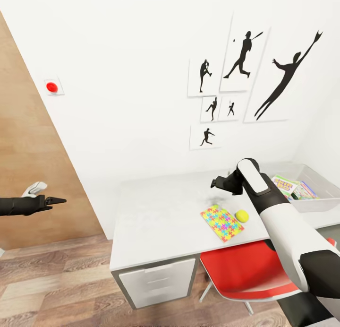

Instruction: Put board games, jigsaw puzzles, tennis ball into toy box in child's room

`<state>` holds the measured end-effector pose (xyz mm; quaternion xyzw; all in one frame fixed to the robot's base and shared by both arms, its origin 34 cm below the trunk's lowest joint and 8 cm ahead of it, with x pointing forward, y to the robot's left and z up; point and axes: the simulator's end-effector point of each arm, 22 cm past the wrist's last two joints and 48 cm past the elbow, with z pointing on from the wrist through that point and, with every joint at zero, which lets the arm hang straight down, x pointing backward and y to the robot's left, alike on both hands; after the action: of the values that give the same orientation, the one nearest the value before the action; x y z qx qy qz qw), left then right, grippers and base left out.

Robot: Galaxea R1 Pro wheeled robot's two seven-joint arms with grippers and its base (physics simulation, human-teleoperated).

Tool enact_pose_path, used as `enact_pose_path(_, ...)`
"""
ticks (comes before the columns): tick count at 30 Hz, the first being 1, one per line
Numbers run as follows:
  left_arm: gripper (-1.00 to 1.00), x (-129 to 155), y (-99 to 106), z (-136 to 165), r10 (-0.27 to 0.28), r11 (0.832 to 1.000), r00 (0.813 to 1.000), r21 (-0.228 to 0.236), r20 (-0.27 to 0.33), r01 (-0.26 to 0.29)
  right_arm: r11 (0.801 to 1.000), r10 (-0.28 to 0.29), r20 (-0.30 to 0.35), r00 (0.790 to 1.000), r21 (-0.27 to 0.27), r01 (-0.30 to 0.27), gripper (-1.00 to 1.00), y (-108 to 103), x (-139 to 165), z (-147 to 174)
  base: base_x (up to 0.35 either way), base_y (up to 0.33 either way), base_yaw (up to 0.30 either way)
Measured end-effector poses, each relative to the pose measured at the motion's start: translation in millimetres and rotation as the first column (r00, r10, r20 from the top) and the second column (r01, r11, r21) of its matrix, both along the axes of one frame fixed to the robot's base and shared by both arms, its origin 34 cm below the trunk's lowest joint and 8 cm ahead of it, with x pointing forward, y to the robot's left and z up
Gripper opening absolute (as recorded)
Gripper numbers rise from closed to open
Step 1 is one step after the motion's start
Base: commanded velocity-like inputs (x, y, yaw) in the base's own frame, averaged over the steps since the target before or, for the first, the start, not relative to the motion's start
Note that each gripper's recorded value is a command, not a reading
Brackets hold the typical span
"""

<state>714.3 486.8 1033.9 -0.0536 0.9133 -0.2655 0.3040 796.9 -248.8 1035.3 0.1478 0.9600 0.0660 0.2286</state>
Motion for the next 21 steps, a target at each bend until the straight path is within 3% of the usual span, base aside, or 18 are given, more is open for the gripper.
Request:
enact_pose_path(7, 1.00, 0, -2, -6, -0.002, 1.000, 1.000, -0.010, -0.011, 0.002, 1.000, -0.010, -0.007, 1.000, -0.005, 0.010, 1.00, -10, 1, -6, 0.049, 0.000, 0.000)
enact_pose_path(21, 1.00, 0, -5, -17, -0.010, 1.000, 1.000, -0.027, -0.030, 0.010, 1.000, 0.004, -0.013, 1.000, 0.028, -0.003, 1.00, -6, 5, -19, 0.017, 0.000, 0.000)
